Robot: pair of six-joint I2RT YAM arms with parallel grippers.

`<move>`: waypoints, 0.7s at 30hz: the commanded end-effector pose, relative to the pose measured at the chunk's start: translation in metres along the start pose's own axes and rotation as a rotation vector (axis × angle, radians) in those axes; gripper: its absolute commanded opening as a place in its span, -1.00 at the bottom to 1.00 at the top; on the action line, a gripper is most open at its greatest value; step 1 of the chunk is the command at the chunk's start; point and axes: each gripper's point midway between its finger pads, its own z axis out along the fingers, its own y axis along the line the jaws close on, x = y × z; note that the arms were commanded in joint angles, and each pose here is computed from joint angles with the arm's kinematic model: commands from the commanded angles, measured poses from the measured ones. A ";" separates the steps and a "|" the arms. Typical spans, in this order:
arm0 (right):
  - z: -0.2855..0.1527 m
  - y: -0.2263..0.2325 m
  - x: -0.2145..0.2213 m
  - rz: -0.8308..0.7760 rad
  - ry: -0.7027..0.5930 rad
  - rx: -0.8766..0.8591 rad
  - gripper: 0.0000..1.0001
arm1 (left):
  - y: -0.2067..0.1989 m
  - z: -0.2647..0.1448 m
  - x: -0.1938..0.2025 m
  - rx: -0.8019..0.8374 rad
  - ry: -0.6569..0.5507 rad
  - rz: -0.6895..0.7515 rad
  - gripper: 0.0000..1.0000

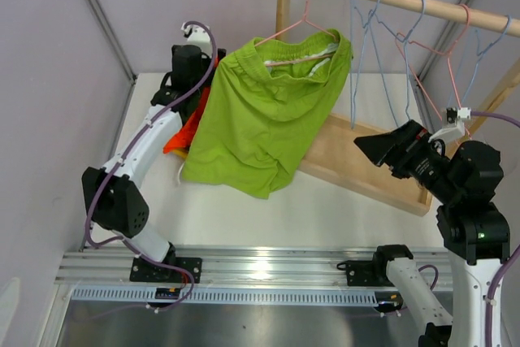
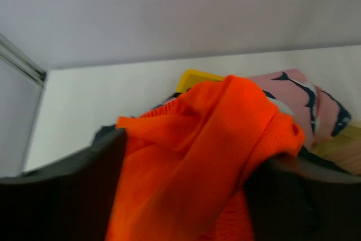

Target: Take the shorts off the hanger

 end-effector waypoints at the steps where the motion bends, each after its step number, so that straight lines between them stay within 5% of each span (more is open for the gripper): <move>1: -0.008 0.075 -0.032 -0.084 -0.031 -0.299 0.99 | -0.007 -0.031 -0.050 0.082 -0.143 -0.139 0.98; 9: 0.030 0.130 -0.094 -0.131 -0.062 -0.411 0.99 | -0.001 -0.107 -0.100 0.179 -0.258 -0.190 0.98; 21: 0.144 0.174 -0.105 -0.151 -0.038 -0.425 0.99 | -0.081 -0.170 -0.034 0.637 -0.147 -0.254 0.98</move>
